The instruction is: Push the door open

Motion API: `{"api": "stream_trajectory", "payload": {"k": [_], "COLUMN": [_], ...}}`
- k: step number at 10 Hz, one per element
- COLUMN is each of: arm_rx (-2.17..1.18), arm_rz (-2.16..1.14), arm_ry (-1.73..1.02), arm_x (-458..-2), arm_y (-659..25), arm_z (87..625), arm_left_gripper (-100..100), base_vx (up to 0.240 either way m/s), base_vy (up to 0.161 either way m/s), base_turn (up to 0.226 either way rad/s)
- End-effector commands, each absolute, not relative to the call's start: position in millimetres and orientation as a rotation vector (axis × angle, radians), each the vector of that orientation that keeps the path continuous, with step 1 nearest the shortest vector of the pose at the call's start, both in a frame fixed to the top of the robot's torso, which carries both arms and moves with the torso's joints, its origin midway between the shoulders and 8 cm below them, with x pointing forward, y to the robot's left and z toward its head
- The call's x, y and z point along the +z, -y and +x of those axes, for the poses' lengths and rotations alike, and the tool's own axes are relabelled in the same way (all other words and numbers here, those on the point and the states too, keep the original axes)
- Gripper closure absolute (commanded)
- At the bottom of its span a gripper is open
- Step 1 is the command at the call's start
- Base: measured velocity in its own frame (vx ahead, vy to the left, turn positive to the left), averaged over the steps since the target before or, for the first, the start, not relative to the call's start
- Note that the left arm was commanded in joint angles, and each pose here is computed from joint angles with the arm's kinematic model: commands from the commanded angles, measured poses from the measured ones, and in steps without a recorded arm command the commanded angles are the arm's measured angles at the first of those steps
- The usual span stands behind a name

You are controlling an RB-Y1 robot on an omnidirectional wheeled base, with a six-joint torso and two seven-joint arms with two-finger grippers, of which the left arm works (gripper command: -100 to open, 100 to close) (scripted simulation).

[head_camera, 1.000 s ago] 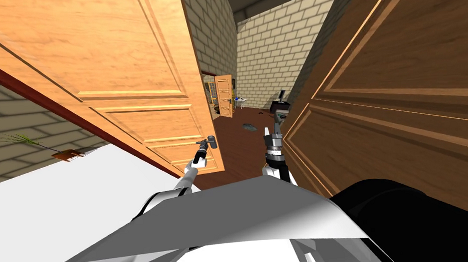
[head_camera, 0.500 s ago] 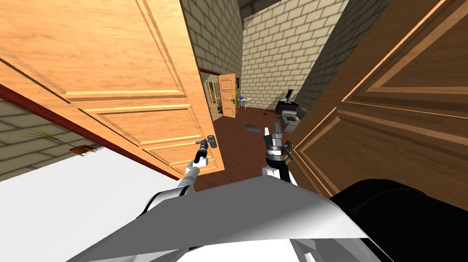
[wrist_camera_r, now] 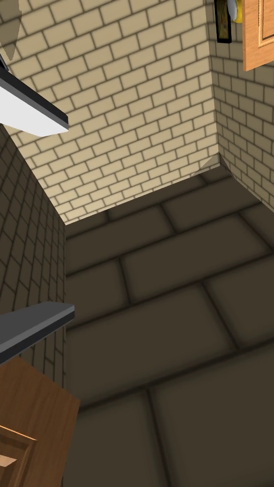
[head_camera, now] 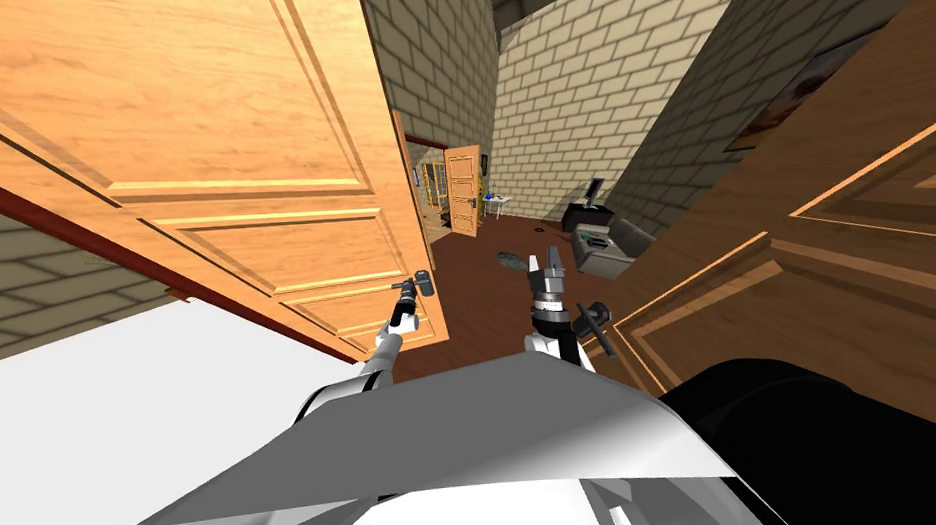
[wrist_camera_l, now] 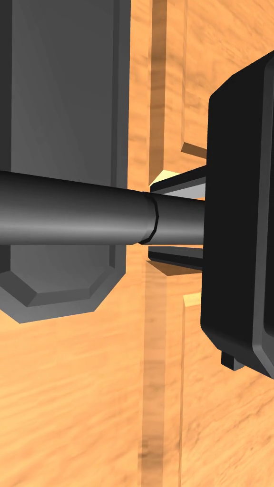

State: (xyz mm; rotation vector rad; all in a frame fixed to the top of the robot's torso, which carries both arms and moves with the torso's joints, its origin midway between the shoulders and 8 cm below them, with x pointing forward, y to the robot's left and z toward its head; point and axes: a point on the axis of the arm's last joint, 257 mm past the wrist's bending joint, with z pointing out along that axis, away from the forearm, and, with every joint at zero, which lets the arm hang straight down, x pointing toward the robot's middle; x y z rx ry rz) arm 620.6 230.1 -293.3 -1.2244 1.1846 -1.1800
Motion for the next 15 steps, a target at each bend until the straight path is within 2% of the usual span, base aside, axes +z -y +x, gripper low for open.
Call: {"api": "stream_trajectory", "payload": {"k": [1,6,11,15], "arm_rx": [-1.144,-1.09,-1.085,-1.032], "arm_rz": [-1.217,-1.227,-1.275,-1.261], "arm_ry": [-1.167,-1.126,-1.09,-1.073], "arm_x": [-289.5,-285.5,-291.5,-286.8], "arm_y": [-250.0,-273.8,-262.0,-297.4], "arm_z": [621.6,620.6,616.1,615.0], "arm_left_gripper": [100,100,100,100], "base_vx": [0.147,0.183,0.191,0.115], "base_vy": [-0.048,-0.072,-0.087,-0.008], "base_turn": [0.053,0.074,0.114,0.023]}}
